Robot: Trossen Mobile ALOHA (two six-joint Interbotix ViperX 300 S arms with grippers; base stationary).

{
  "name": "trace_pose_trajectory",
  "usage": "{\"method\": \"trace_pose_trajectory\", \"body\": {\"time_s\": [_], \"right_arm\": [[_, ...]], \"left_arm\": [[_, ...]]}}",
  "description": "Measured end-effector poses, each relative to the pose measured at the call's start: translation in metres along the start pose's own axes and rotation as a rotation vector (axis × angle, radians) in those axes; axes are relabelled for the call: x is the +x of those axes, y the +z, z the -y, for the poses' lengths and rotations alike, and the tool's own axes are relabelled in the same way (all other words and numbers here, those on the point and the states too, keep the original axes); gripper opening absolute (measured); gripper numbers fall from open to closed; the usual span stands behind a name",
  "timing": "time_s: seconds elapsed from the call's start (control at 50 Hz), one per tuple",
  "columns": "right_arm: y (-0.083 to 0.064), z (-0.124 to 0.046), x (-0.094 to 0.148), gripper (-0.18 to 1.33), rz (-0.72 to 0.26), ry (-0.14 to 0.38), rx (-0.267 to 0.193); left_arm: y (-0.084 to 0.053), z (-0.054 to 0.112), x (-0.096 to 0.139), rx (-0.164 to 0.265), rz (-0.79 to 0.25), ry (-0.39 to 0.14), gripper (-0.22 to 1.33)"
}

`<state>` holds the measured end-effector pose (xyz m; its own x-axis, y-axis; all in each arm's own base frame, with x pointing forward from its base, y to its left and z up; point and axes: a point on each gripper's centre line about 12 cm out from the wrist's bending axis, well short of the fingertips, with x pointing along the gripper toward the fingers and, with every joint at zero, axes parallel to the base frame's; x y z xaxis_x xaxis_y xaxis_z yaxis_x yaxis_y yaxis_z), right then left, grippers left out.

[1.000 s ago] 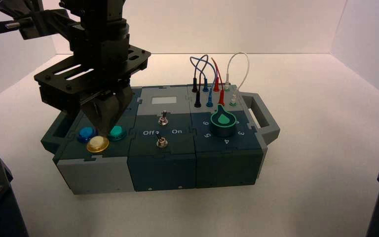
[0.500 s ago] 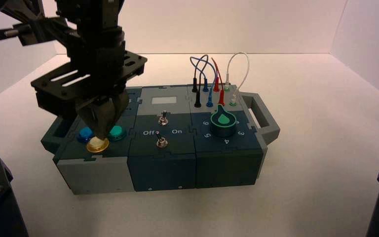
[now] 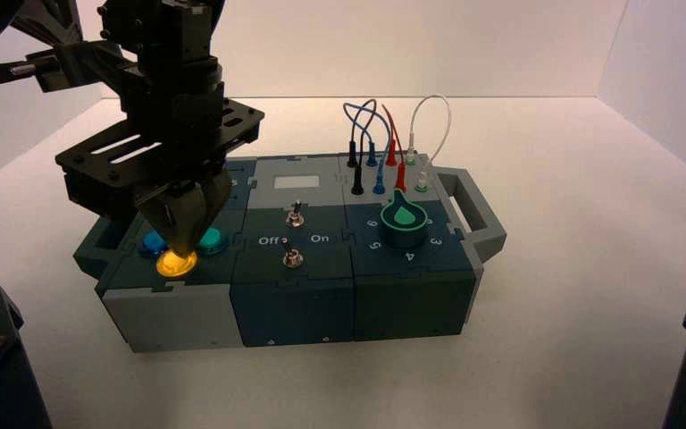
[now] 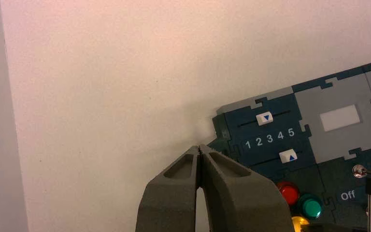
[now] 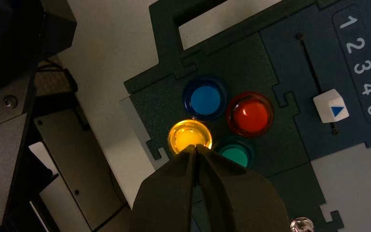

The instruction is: Push the yellow button with the right gripper.

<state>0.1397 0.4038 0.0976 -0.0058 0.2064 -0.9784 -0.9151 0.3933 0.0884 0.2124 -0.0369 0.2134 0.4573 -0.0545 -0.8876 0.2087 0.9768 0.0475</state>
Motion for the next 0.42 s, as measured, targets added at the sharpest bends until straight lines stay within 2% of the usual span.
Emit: {"method": "trace_pose_trajectory", "body": {"time_s": [0.2,0.42], "right_arm": [[0.001,-0.002,-0.022,-0.14,0.023,0.003,-0.001],[0.0,-0.002,-0.024,-0.14,0.009,0.003,-0.001]], "left_arm": [[0.0,-0.001,0.001,0.001,-0.003,0.003,-0.16],[-0.001,0.0,0.002,0.002,-0.008,0.002,-0.16]]}}
